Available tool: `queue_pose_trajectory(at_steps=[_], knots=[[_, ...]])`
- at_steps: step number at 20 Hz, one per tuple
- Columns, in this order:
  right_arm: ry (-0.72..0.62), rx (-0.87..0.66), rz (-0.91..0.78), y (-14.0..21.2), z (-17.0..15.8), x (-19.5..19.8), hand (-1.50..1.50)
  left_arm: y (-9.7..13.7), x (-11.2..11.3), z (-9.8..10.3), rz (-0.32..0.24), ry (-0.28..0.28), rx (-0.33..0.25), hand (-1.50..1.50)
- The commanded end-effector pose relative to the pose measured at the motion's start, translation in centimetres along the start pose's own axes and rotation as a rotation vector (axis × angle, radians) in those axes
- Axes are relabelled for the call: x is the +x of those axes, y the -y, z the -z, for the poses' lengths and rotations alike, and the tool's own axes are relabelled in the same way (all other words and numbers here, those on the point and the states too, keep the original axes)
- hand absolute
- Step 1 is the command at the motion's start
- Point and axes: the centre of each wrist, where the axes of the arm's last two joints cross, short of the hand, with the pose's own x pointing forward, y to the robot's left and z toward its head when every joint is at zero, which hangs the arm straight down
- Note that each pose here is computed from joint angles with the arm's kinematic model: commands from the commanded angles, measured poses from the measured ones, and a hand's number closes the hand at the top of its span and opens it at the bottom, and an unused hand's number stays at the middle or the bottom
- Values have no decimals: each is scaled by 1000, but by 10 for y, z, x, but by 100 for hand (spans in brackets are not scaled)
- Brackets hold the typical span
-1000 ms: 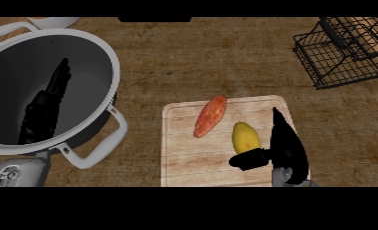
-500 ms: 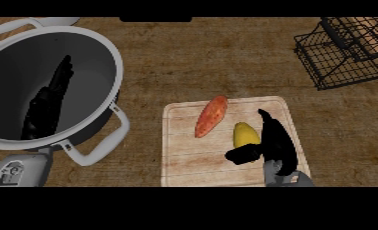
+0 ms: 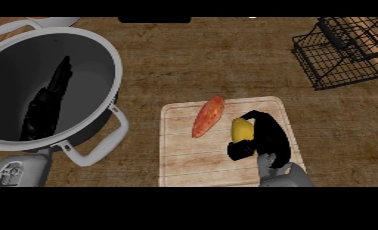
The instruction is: Pick the lemon from the cutting board and place it in the tiered basket
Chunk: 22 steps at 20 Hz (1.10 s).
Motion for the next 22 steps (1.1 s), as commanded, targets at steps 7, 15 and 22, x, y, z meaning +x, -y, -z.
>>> queue_pose_trajectory(at_steps=[7, 15, 22], knots=[[-116, -34, 212, 13, -31, 27, 150, -3, 7, -1, -7, -2, -8, 0], [790, 11, -238, 37, -63, -5, 150, 5, -4, -11, -13, -15, -16, 0], [983, -324, 2, 137, -78, 1, 150, 5, -14, -2, -7, -29, -7, 0]])
